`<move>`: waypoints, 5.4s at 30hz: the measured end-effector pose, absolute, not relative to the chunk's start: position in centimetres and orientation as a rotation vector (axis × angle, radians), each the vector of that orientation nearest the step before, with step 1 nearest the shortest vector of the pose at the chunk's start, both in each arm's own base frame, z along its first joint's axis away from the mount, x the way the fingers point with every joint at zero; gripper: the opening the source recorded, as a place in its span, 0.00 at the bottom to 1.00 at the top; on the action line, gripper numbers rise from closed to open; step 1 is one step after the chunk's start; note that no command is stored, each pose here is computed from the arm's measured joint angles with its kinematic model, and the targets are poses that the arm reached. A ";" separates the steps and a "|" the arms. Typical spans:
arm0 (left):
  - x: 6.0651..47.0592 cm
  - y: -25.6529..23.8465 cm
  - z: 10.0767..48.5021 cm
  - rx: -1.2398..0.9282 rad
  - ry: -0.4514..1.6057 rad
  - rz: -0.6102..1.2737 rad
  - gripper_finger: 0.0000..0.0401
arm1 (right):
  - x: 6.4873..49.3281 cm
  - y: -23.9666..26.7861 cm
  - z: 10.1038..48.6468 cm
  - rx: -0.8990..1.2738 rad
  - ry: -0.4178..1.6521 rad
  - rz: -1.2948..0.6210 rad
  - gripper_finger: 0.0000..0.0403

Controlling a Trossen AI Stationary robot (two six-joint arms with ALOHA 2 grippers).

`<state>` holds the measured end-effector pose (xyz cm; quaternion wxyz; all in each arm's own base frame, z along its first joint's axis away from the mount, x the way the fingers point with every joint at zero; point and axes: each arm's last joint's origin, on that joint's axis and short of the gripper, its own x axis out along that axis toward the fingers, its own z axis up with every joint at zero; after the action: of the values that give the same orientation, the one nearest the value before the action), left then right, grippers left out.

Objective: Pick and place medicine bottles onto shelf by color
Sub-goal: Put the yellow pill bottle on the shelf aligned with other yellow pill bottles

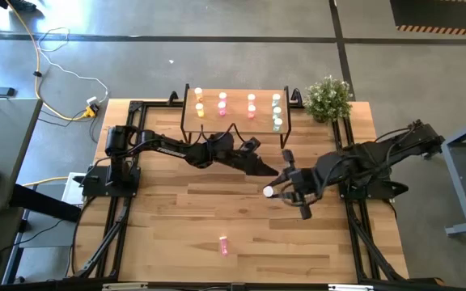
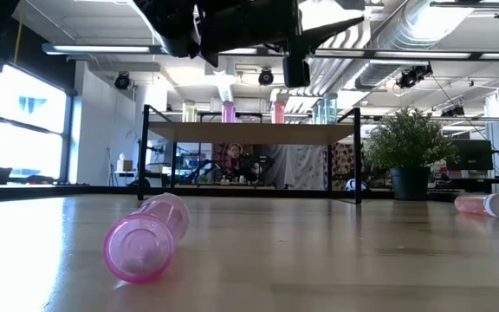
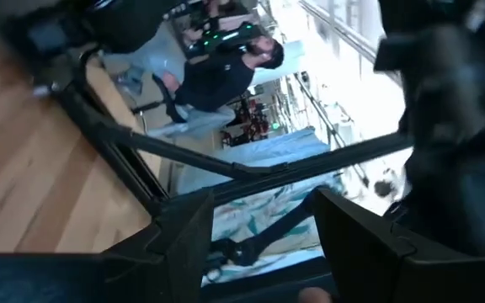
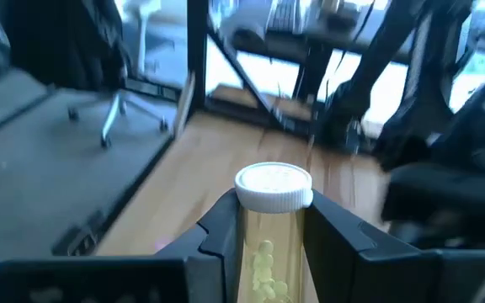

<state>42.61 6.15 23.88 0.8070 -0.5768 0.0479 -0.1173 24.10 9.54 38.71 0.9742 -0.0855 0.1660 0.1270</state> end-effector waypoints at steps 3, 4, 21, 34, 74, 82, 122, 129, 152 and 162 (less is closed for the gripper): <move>42.7 5.5 24.1 -1.136 0.072 -0.262 0.49 | 23.5 9.3 39.8 -0.152 0.259 0.254 0.23; 42.7 5.3 24.1 -1.104 0.062 -0.264 0.49 | 23.3 9.2 40.2 -0.145 0.235 0.253 0.23; 41.4 2.9 28.2 -0.721 -0.086 -0.258 0.49 | 19.8 7.5 45.4 -0.031 -0.141 0.167 0.23; 33.6 1.7 36.5 -0.365 0.002 0.002 0.49 | 21.8 6.1 46.5 -0.058 -0.307 -0.054 0.23; 15.9 1.9 30.7 -0.209 -0.021 0.239 0.49 | 38.1 -1.8 35.2 0.057 -0.245 -0.307 0.23; 14.2 2.6 28.7 -0.204 0.004 0.281 0.49 | 40.6 -3.0 31.3 0.052 -0.199 -0.328 0.23; 11.9 5.6 28.0 -0.123 -0.039 0.451 0.49 | 48.2 -8.5 23.2 0.184 -0.086 -0.588 0.23; 11.9 5.6 28.0 -0.123 -0.039 0.451 0.49 | 48.4 -8.6 22.0 0.180 -0.066 -0.613 0.23; 11.9 5.6 27.7 -0.130 -0.008 0.453 0.49 | 48.5 -10.0 20.5 0.168 -0.022 -0.589 0.23; 11.9 5.6 27.7 -0.130 -0.008 0.453 0.49 | 48.5 -10.4 20.3 0.168 0.010 -0.546 0.25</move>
<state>11.88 5.56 27.69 0.9724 -0.0642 -0.0037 0.2245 48.51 -10.35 20.29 0.9595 0.0828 0.0048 -0.2691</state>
